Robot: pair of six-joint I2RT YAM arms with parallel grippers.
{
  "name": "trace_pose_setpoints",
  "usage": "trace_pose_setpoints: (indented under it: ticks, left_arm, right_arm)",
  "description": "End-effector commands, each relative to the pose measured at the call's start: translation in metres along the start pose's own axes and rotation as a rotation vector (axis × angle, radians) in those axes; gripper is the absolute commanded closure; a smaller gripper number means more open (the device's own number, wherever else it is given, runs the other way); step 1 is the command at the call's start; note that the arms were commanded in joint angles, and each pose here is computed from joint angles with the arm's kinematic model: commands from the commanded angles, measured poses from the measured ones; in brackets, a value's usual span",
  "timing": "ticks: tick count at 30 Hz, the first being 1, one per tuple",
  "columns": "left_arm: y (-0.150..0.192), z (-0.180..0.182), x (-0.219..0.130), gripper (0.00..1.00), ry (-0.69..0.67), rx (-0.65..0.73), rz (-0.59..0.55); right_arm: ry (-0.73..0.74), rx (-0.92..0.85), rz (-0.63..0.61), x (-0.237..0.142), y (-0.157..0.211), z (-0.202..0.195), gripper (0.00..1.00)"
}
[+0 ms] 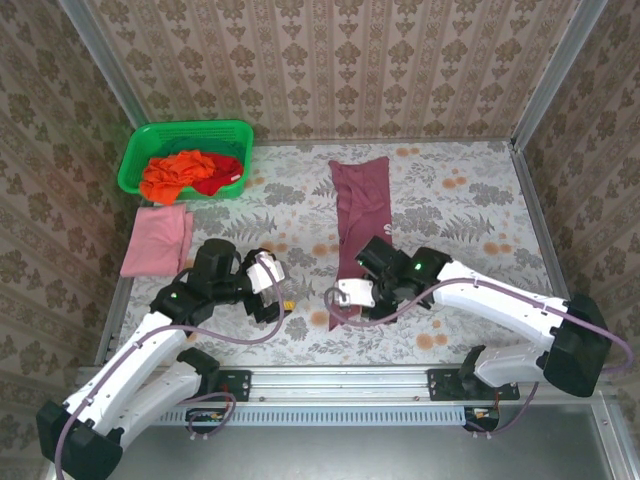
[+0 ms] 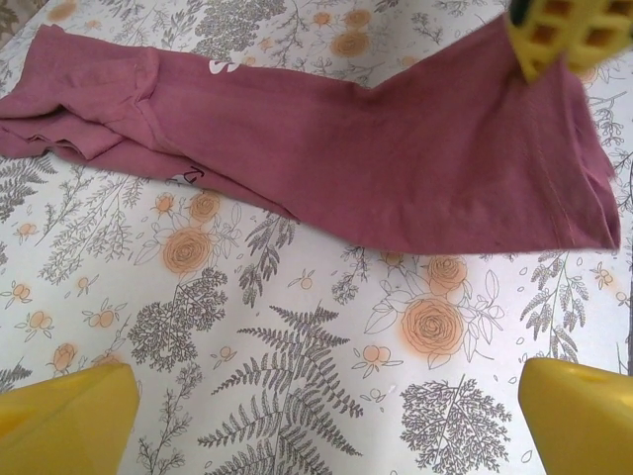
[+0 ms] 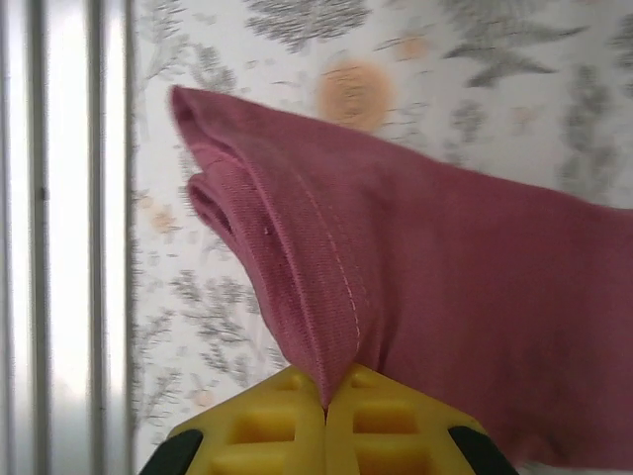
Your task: Fold and stack the t-shirts
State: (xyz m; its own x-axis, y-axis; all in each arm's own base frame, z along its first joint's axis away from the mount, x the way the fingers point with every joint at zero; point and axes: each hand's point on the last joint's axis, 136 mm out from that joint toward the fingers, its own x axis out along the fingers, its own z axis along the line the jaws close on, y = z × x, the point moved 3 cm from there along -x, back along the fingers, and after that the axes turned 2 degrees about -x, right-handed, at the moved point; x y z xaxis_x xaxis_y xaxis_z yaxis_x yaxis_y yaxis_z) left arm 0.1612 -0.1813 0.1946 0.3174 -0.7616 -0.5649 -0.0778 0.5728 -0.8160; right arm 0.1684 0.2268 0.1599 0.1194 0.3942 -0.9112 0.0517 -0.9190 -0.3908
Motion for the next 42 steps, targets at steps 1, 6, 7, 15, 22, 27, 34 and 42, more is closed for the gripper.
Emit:
trace_pose_setpoints:
  ticks: [1,6,7,15,22,27,34,42]
  left_arm:
    - [-0.002,-0.002,0.0,0.0,0.02,0.02,-0.02]
    - [-0.001,-0.002,-0.001,0.0,0.019,0.021,-0.018]
    - [-0.001,-0.003,-0.001,0.0,0.021,0.019,-0.018]
    - [0.002,-0.006,0.001,0.0,0.042,0.019,-0.014]
    - [0.002,-0.005,0.001,0.0,0.044,0.014,-0.016]
    - [0.002,-0.005,0.001,0.0,0.041,0.012,-0.014]
    - [0.001,-0.004,0.002,0.0,0.043,0.01,-0.012]
    - [-0.008,-0.003,0.001,0.0,0.051,-0.016,-0.047]
  right_arm:
    - [0.06,-0.051,0.046,-0.01,0.008,-0.032,1.0]
    - [0.105,-0.024,0.08,-0.002,0.021,-0.085,1.0]
    - [0.111,-0.022,0.078,-0.001,0.022,-0.094,1.0]
    - [0.144,0.015,0.079,0.01,0.033,-0.155,1.0]
    - [0.14,0.02,0.057,0.022,0.039,-0.19,1.0]
    - [0.146,0.031,0.068,0.029,0.047,-0.21,1.0]
    - [0.177,0.052,0.089,0.045,0.059,-0.23,0.94]
    - [0.51,0.112,0.041,0.012,0.053,-0.265,0.15]
